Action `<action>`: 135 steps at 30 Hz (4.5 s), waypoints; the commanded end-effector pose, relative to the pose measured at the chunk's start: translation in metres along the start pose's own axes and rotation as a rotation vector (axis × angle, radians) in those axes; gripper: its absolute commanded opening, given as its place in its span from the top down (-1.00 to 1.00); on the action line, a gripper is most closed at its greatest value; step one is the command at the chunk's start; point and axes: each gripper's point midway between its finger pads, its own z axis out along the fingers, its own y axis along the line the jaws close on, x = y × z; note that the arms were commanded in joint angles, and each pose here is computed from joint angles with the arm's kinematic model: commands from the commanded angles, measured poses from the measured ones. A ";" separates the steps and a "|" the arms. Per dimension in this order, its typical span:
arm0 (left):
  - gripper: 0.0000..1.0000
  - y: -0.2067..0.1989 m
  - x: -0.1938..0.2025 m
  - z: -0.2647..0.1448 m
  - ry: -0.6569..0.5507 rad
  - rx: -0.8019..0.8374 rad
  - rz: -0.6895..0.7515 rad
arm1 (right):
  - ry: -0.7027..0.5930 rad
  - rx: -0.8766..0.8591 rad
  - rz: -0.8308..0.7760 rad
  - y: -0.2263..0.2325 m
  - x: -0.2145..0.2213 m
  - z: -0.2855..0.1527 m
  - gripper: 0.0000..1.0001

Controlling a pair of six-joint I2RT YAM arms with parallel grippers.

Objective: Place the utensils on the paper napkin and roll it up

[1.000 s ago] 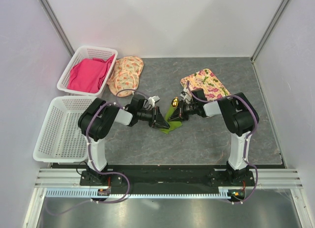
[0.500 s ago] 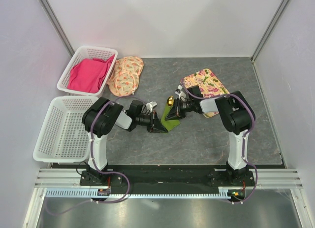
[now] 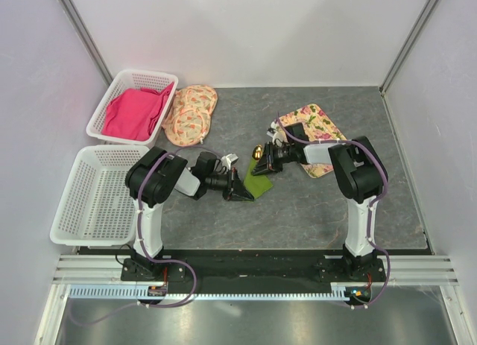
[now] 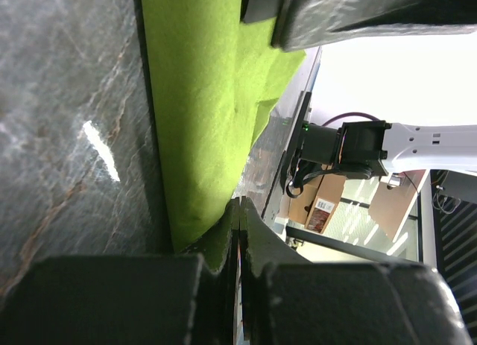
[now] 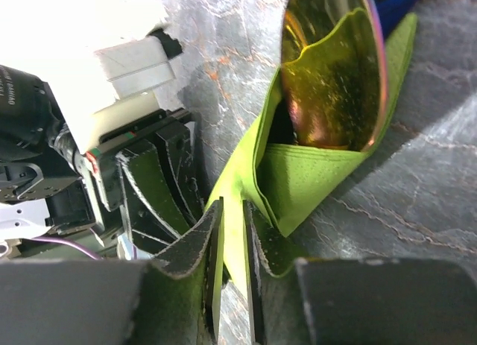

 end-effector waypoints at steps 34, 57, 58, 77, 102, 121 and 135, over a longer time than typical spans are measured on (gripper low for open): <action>0.96 0.040 0.012 0.004 -0.013 -0.117 -0.140 | -0.057 0.260 0.043 -0.028 -0.013 -0.015 -0.34; 0.96 0.035 0.009 0.005 -0.015 -0.093 -0.139 | -0.010 0.249 0.112 -0.080 0.013 0.007 0.22; 0.96 0.034 0.008 0.005 -0.014 -0.090 -0.136 | -0.013 0.243 0.115 -0.081 0.014 0.008 0.24; 0.47 -0.014 -0.020 -0.004 -0.056 -0.016 0.054 | -0.111 0.094 0.003 -0.042 -0.019 0.001 1.00; -0.83 -0.097 -0.103 -0.168 -0.388 -0.079 0.641 | -0.229 -0.124 -0.194 0.056 -0.053 -0.039 1.00; -1.00 -0.120 -0.108 -0.189 -0.448 -0.126 1.027 | -0.242 -0.230 -0.298 0.110 -0.057 -0.060 1.00; -0.99 -0.180 -0.099 -0.223 -0.409 0.107 1.075 | -0.235 -0.413 -0.514 0.219 -0.042 -0.099 1.00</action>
